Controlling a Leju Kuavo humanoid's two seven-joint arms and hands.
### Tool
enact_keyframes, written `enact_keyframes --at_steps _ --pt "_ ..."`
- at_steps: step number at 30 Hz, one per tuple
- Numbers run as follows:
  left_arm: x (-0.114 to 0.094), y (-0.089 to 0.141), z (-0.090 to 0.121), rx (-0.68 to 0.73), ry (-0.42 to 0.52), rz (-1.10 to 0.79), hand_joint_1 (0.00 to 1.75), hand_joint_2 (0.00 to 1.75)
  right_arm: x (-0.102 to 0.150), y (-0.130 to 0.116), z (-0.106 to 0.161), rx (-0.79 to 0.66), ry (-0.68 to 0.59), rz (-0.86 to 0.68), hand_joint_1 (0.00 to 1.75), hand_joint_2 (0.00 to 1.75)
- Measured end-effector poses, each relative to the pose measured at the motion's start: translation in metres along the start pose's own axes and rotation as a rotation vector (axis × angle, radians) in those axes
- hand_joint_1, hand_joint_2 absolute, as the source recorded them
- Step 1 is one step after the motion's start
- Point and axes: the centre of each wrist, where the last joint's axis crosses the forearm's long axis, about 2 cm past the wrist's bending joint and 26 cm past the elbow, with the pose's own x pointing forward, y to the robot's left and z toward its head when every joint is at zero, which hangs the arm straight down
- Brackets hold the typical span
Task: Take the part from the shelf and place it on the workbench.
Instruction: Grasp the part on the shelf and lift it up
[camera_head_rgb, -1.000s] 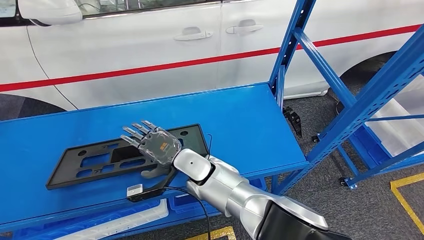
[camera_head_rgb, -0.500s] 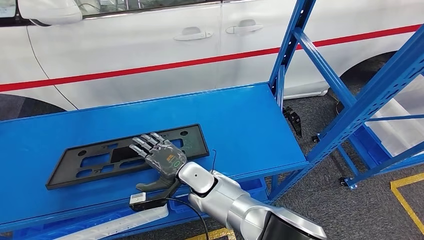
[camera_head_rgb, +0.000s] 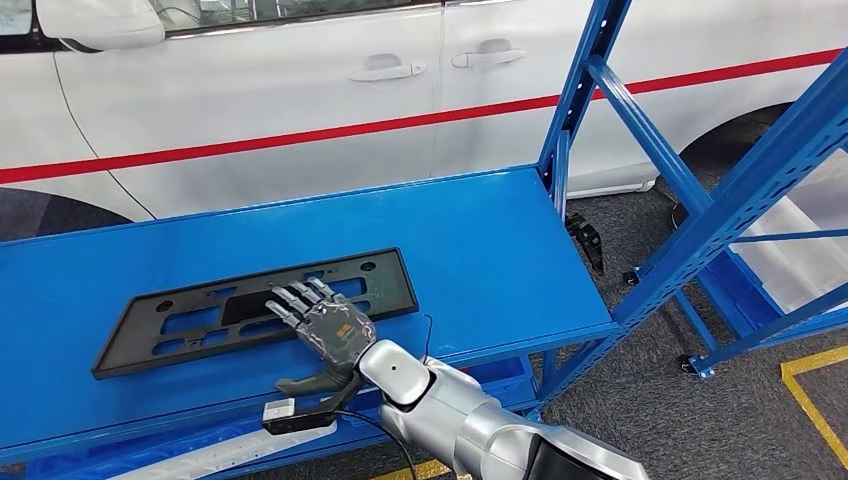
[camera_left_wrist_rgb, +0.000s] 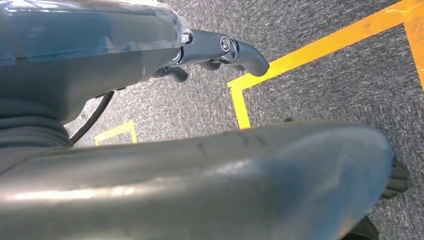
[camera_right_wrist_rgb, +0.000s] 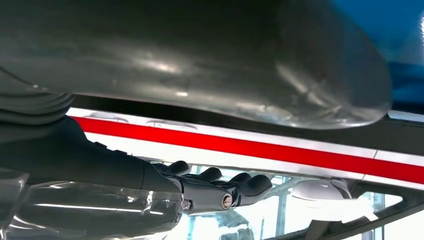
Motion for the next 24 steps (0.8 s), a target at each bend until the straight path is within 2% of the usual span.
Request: enact_keyframes --at_steps 4,16,20,24 --pt "0.0025 -0.0008 0.0003 -0.001 -0.004 -0.003 0.0 0.0 0.0001 0.0019 0.0012 0.02 0.003 -0.006 0.0 1.75" --pt "0.0036 -0.0018 0.0006 -0.003 -0.006 -0.002 0.0 0.0 0.0 0.0025 0.0013 0.043 -0.003 -0.022 0.0 1.75" --pt "0.0039 -0.0022 0.0007 -0.004 -0.006 -0.002 0.0 0.0 -0.0001 0.0024 0.0012 0.045 -0.007 -0.018 1.75 1.75" --pt "0.0041 -0.0029 0.0009 -0.005 -0.006 -0.002 0.0 0.0 0.0002 0.0021 0.0012 0.026 0.01 0.015 1.75 1.75"
